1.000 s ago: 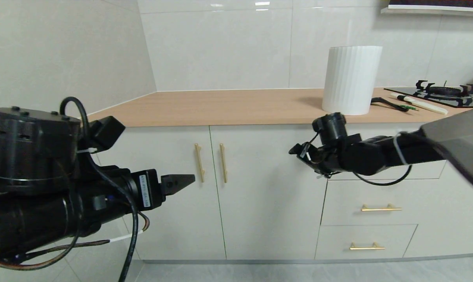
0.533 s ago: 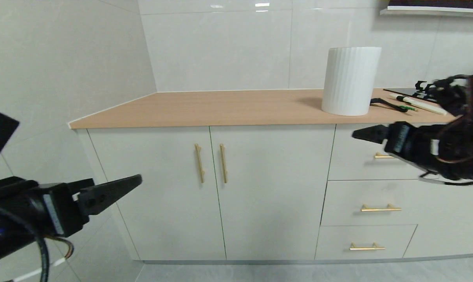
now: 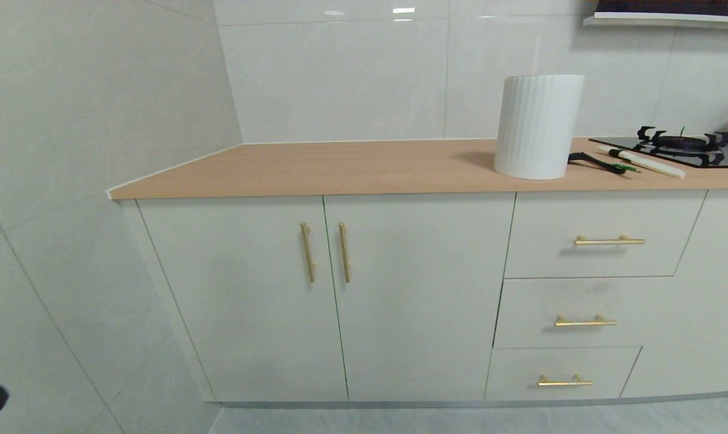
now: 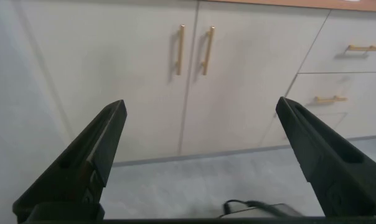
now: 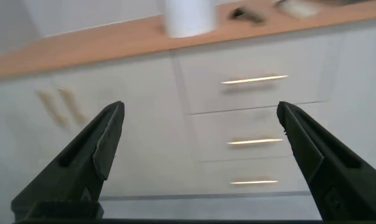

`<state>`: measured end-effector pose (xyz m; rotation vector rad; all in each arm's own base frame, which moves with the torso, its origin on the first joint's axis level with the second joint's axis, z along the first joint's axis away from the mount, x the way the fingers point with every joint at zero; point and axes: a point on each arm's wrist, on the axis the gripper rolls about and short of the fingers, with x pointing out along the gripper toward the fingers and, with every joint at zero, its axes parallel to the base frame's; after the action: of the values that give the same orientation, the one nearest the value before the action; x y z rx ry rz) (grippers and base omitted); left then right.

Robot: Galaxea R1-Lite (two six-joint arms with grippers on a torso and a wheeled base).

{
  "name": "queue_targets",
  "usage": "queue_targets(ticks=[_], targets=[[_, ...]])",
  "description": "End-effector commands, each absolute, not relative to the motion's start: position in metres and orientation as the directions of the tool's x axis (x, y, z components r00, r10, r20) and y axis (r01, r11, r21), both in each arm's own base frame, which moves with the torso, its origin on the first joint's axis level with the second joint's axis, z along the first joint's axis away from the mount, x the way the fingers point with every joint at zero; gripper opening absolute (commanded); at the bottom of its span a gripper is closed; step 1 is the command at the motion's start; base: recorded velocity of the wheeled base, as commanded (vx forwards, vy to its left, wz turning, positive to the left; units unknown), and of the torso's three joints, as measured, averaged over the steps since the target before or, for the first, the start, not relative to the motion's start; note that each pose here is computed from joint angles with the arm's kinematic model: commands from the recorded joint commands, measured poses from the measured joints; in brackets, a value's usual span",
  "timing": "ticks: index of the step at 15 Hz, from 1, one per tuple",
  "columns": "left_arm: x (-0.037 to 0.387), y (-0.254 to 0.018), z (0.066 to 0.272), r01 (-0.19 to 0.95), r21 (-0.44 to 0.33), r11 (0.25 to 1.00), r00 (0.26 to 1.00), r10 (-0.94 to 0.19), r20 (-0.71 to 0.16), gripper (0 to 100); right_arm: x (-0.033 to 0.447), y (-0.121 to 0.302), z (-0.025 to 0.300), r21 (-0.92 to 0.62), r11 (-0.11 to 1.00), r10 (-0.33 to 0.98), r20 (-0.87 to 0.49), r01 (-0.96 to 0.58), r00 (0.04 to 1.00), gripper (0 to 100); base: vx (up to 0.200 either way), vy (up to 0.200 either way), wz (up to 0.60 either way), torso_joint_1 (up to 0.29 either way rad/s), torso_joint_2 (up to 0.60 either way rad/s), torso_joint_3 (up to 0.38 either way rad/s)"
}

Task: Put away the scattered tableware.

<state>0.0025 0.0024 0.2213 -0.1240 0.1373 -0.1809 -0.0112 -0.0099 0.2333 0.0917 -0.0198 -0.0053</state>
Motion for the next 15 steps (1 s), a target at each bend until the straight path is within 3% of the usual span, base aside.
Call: queue_targets(ticks=[1, 4, 5, 8, 11, 13, 15], targets=[[-0.045, 0.015, 0.199, 0.116, -0.134, 0.984, 0.993, -0.116, 0.006, 100, -0.071, -0.015, 0.193, 0.047, 0.987, -0.161, 0.129, 0.157, 0.978, 100, 0.0, 0.0, 0.0, 0.0, 0.0, 0.0], [-0.054, 0.014, 0.183, 0.06, -0.085, 0.995, 0.998, -0.057, 0.038, 100, -0.066, -0.013, 0.178, 0.044, 0.984, -0.178, 0.099, 0.174, 0.979, 100, 0.0, 0.0, 0.0, 0.0, 0.0, 0.0], [-0.06, 0.012, 0.169, 0.013, -0.034, 0.999, 0.998, -0.01, 0.061, 100, -0.062, -0.013, 0.173, 0.053, 0.979, -0.2, 0.076, 0.196, 0.977, 100, 0.0, 0.0, 0.0, 0.0, 0.0, 0.0], [-0.05, 0.011, 0.154, -0.13, -0.023, 0.991, 0.991, 0.13, 0.024, 100, -0.059, -0.01, 0.157, 0.046, 0.94, -0.34, 0.046, 0.338, 0.939, 100, 0.0, 0.0, 0.0, 0.0, 0.0, 0.0], [-0.052, 0.005, 0.139, -0.212, 0.001, 0.977, 0.975, 0.212, 0.069, 100, -0.059, -0.008, 0.132, 0.048, 0.928, -0.371, 0.031, 0.37, 0.928, 100, 0.0, 0.0, 0.0, 0.0, 0.0, 0.0], [-0.046, 0.005, 0.123, -0.269, 0.013, 0.963, 0.963, 0.268, 0.031, 100, -0.05, -0.008, 0.119, 0.041, 0.931, -0.364, 0.003, 0.364, 0.931, 100, 0.0, 0.0, 0.0, 0.0, 0.0, 0.0], [-0.039, 0.006, 0.107, -0.285, 0.034, 0.958, 0.958, 0.284, 0.032, 100, -0.032, -0.006, 0.095, 0.033, 0.961, -0.274, 0.018, 0.273, 0.962, 100, 0.0, 0.0, 0.0, 0.0, 0.0, 0.0]])
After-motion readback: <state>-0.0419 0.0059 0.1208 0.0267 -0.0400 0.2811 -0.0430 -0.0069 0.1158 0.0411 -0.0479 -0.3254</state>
